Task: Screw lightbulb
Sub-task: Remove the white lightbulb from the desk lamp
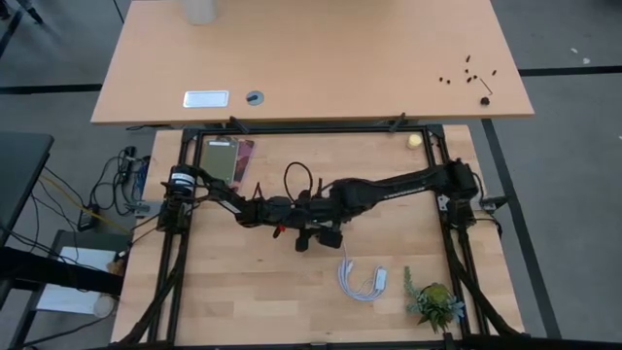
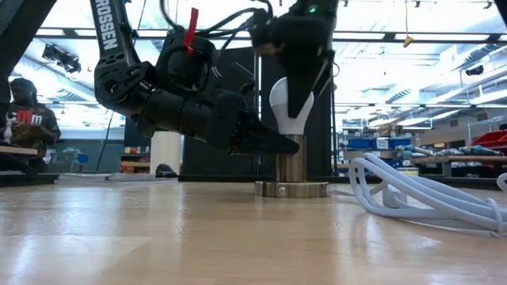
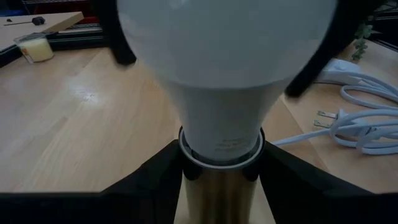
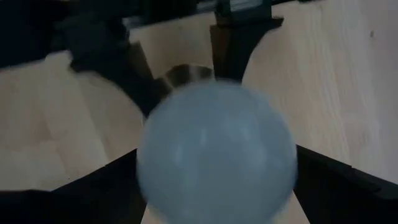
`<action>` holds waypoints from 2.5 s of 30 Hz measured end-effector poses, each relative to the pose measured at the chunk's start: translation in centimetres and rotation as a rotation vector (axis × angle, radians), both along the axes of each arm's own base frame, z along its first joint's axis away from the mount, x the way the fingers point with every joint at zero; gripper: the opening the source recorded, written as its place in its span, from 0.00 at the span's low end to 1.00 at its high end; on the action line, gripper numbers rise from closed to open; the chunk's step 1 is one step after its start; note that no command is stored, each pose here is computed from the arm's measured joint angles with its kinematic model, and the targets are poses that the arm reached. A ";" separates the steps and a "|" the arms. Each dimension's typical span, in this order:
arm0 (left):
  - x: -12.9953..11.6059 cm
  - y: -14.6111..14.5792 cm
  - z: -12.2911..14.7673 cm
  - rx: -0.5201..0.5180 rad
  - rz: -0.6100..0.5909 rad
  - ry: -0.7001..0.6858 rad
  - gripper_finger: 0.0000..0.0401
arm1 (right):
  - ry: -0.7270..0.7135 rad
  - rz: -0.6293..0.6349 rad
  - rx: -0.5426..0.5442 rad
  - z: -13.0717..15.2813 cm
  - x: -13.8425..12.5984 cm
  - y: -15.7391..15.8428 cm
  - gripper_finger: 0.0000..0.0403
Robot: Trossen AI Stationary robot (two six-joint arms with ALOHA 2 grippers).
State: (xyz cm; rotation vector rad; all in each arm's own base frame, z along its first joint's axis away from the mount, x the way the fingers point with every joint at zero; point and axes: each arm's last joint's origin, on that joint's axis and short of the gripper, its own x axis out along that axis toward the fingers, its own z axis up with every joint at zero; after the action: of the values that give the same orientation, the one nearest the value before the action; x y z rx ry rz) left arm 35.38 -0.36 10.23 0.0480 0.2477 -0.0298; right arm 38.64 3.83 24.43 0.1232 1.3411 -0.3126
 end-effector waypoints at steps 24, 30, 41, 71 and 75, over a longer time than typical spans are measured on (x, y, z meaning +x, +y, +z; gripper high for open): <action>0.0 0.0 0.0 -0.028 0.011 0.002 0.50 | -0.030 -0.465 0.144 0.5 1.3 -1.0 0.86; 0.0 0.0 0.0 -0.030 0.011 0.005 0.50 | -0.047 -0.579 0.180 0.5 1.4 -1.5 0.86; 0.0 0.0 -0.1 -0.030 0.011 0.010 0.50 | -0.004 -0.653 0.256 -1.2 2.2 -1.5 0.86; 0.0 0.0 -0.1 -0.025 0.010 0.012 0.50 | 0.035 -0.304 0.220 -1.3 2.3 -2.0 0.70; 0.0 0.0 -0.1 -0.025 0.010 0.012 0.50 | 0.049 -0.122 0.196 -1.3 2.3 -2.2 0.66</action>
State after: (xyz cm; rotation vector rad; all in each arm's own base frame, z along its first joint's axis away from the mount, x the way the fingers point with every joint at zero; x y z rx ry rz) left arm 35.33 -0.36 10.13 0.0219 0.2597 -0.0234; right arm 40.90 1.66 23.15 0.3648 1.4145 -0.2877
